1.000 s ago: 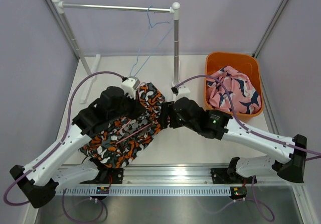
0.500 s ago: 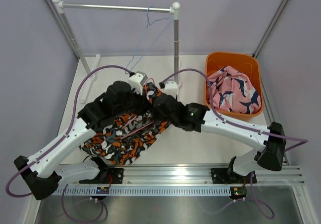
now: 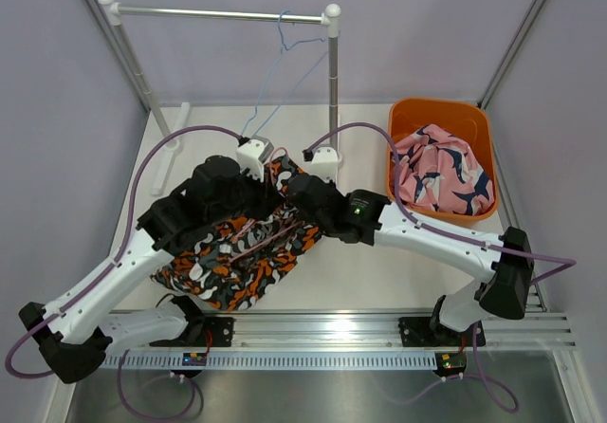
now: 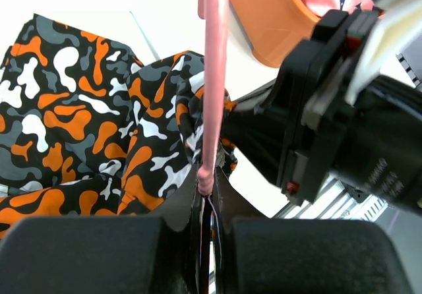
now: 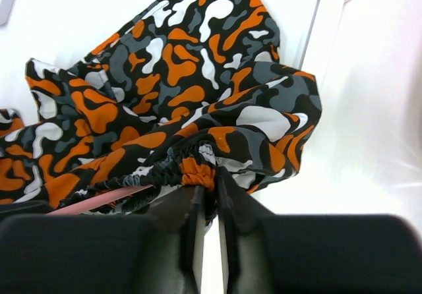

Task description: Remove the shorts from the hanger

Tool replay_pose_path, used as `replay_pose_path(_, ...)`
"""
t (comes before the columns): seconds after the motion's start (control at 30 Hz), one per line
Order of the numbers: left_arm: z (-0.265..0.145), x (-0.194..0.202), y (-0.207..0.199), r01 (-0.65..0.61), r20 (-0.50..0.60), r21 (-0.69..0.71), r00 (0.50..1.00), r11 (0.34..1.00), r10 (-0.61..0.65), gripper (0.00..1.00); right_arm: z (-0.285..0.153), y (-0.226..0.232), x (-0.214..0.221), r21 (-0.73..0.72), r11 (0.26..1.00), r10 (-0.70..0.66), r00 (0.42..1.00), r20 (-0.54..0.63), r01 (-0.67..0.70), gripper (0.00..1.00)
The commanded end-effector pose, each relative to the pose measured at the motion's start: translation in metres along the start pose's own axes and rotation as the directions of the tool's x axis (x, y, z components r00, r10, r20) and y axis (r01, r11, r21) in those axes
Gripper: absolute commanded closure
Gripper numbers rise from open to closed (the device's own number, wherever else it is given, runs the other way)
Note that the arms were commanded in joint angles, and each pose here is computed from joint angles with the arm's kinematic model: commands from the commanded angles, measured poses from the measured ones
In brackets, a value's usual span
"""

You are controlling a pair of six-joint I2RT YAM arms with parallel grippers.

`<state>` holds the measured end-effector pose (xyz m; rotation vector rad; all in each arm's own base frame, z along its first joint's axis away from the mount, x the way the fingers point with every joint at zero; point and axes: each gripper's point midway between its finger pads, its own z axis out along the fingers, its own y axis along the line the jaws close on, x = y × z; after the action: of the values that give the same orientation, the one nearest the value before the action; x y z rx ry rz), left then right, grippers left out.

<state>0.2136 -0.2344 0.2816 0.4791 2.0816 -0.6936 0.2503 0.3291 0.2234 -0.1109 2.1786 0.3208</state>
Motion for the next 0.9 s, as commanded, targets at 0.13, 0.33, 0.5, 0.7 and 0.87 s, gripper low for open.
replay_pose_path(0.13, -0.032, -0.023, -0.013, -0.055, 0.091, 0.060, 0.995, 0.997, 0.049, 1.00, -0.013, -0.042, -0.057, 0.074, 0.994, 0.075, 0.990, 0.123, -0.085, 1.00)
replay_pose_path(0.33, -0.044, -0.019, -0.014, -0.085, 0.089, 0.074, 0.993, 0.994, 0.079, 1.00, -0.008, -0.069, -0.074, 0.128, 0.987, 0.079, 0.989, 0.128, -0.095, 1.00)
replay_pose_path(0.5, -0.054, -0.024, -0.017, -0.095, 0.136, 0.095, 0.987, 0.991, 0.082, 1.00, 0.006, -0.083, -0.074, 0.143, 0.985, 0.082, 0.990, 0.112, -0.097, 1.00)
replay_pose_path(0.7, -0.074, -0.047, -0.028, -0.108, 0.253, 0.137, 0.965, 0.985, 0.071, 1.00, 0.018, -0.082, -0.057, 0.145, 0.986, 0.077, 0.994, 0.071, -0.087, 1.00)
replay_pose_path(0.87, -0.085, -0.061, -0.030, -0.115, 0.300, 0.132, 0.951, 0.985, 0.071, 1.00, 0.015, -0.092, -0.062, 0.158, 0.983, 0.084, 0.993, 0.085, -0.097, 1.00)
